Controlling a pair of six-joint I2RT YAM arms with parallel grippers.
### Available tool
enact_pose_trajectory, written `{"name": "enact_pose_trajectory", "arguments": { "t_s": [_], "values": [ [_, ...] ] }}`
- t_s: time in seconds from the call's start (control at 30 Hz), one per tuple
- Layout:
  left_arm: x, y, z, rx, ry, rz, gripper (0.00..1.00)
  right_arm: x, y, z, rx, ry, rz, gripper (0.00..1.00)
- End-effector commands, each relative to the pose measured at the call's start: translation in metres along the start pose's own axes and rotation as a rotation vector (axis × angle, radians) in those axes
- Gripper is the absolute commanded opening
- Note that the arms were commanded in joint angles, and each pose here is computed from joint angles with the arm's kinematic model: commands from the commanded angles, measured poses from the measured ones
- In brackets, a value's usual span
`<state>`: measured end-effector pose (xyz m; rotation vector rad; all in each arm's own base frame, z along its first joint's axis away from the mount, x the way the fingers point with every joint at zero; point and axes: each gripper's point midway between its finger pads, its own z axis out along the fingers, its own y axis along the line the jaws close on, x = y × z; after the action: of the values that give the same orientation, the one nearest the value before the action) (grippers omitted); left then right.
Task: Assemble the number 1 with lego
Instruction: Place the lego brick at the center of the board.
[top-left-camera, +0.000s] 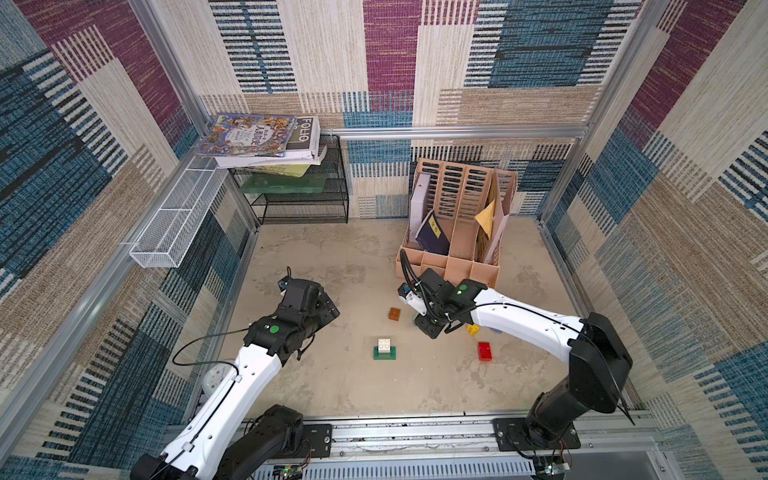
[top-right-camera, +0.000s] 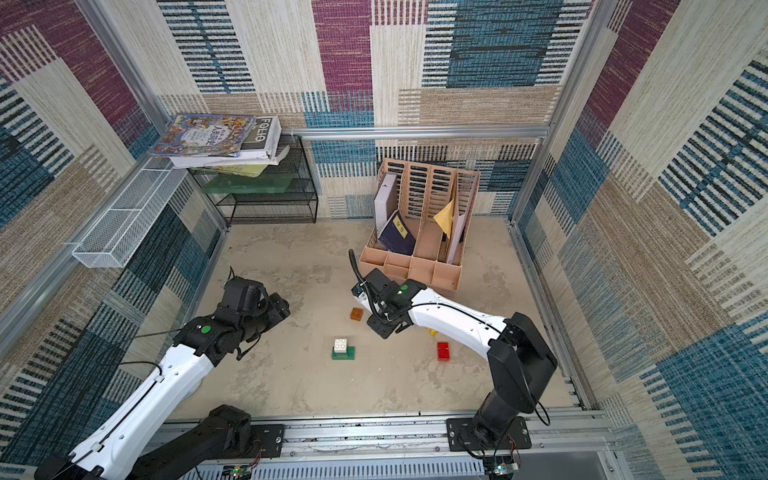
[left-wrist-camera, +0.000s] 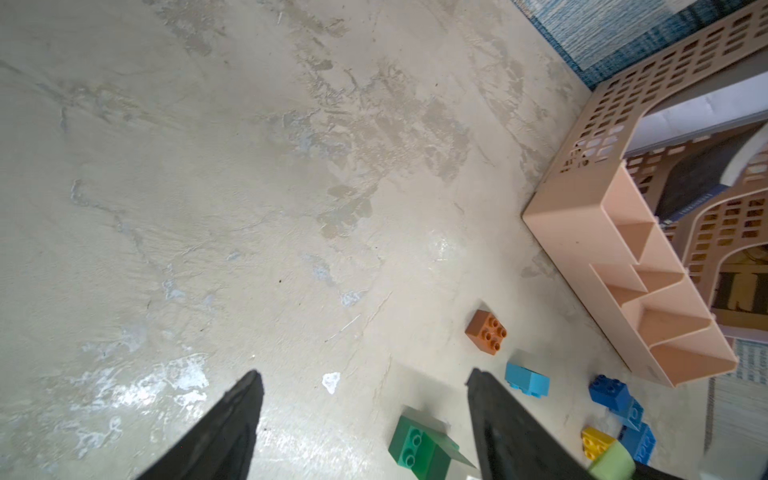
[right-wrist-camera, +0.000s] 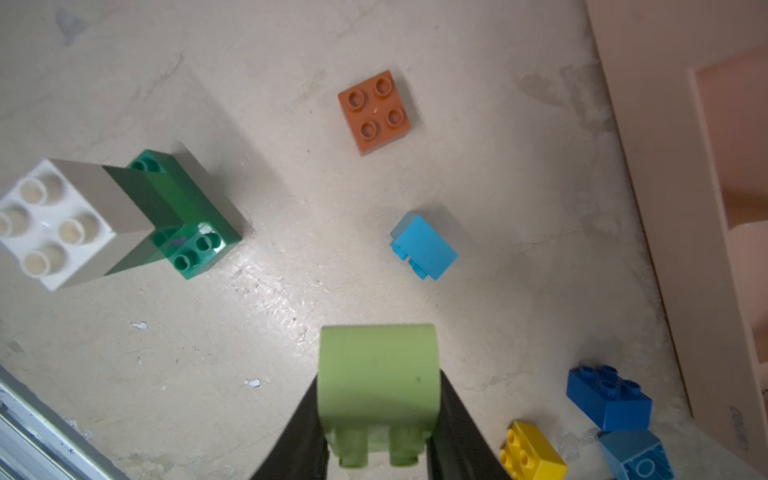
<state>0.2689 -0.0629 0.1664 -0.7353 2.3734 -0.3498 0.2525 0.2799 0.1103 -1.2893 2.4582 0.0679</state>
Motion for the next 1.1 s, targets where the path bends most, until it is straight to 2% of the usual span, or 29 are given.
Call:
{"name": "enact_pose_trajectory", "arguments": {
  "t_s": [0.0, 0.1, 0.2, 0.37, 0.47, 0.7, 0.83, 0.97, 1.07],
  "values": [
    [0.006, 0.003, 0.009, 0.01, 0.034, -0.043, 0.81, -0.006, 0.013, -0.006, 0.01, 0.035, -0.11, 0.28],
    [0.017, 0.013, 0.018, 0.006, 0.104, -0.104, 0.81, -0.012, 0.025, -0.005, -0.019, 0.068, -0.207, 0.28],
    [0.024, 0.019, 0.023, 0.008, 0.138, -0.138, 0.81, -0.004, 0.021, 0.0, 0.005, 0.145, -0.203, 0.28],
    [0.035, 0.029, 0.032, 0.017, 0.17, -0.194, 0.8, -0.019, 0.028, -0.008, -0.014, 0.121, -0.214, 0.28],
    [0.039, 0.032, 0.035, 0.015, 0.187, -0.197, 0.8, -0.017, 0.025, -0.006, -0.005, 0.149, -0.152, 0.29],
    [0.042, 0.033, 0.04, 0.009, 0.211, -0.179, 0.8, 0.052, 0.022, 0.034, -0.008, 0.365, 0.041, 0.28],
    [0.043, 0.032, 0.043, 0.014, 0.22, -0.178, 0.8, 0.067, 0.024, 0.047, -0.036, 0.385, 0.118, 0.3],
    [0.043, 0.03, 0.046, 0.016, 0.232, -0.178, 0.8, 0.07, 0.023, 0.054, -0.04, 0.379, 0.151, 0.38],
    [0.043, 0.03, 0.048, 0.016, 0.238, -0.174, 0.8, 0.07, 0.022, 0.059, -0.041, 0.368, 0.168, 0.48]
  ]
}}
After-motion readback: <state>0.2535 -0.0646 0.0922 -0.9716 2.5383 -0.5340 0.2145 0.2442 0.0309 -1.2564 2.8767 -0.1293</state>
